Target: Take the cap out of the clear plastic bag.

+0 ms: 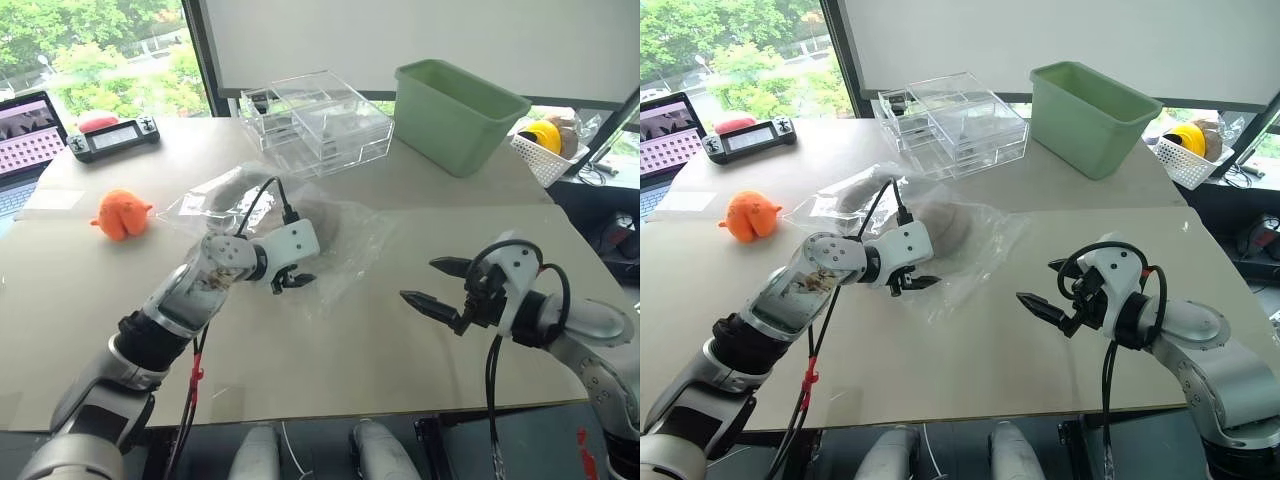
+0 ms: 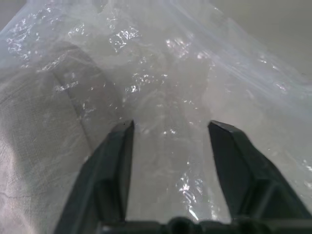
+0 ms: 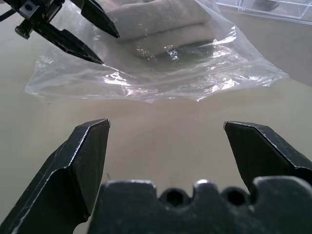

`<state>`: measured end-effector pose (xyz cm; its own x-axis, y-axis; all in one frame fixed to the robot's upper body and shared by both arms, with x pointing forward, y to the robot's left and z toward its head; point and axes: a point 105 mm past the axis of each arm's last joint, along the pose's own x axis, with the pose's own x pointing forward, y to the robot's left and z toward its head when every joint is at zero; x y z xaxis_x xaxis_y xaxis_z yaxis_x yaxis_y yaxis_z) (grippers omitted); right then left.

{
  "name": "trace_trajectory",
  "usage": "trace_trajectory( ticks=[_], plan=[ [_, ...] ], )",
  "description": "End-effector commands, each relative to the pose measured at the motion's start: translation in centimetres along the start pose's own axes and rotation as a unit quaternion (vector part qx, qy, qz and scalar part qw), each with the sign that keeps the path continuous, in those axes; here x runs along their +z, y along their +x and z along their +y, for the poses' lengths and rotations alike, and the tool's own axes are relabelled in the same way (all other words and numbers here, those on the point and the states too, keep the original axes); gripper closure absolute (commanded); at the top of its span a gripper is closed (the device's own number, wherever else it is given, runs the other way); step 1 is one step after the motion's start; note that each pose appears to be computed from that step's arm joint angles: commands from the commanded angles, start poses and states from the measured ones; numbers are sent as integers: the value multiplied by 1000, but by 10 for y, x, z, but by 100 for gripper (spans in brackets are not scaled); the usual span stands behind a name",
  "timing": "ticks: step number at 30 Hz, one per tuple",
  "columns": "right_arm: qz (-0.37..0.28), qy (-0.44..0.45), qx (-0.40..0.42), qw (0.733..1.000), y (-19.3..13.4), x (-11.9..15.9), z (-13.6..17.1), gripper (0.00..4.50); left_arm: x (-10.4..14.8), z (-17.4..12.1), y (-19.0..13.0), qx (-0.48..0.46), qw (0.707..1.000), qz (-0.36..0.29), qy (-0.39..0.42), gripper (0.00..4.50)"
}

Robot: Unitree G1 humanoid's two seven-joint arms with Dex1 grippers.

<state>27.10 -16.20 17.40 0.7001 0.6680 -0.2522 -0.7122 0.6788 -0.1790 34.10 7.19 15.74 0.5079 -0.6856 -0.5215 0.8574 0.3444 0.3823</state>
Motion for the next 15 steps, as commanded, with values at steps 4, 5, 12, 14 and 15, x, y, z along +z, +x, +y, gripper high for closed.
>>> trace_trajectory(
  ticks=[4,5,12,14,15],
  plan=[
    [-12,-22,-9,1000,0,6,-3,0,54,4,-29,-121,964,-141,-188,243],
    [-11,-23,-10,1000,0,6,-4,0,49,0,-30,-130,964,-130,-193,243],
    [-7,-22,-14,1000,-1,2,-1,0,21,-24,-13,-110,986,-51,-112,102],
    [-5,-21,-15,1000,-2,1,0,0,22,-26,-9,-107,987,-52,-104,31],
    [-4,-20,-16,1000,-2,1,0,0,23,-28,-8,-106,988,-54,-102,2]
  ],
)
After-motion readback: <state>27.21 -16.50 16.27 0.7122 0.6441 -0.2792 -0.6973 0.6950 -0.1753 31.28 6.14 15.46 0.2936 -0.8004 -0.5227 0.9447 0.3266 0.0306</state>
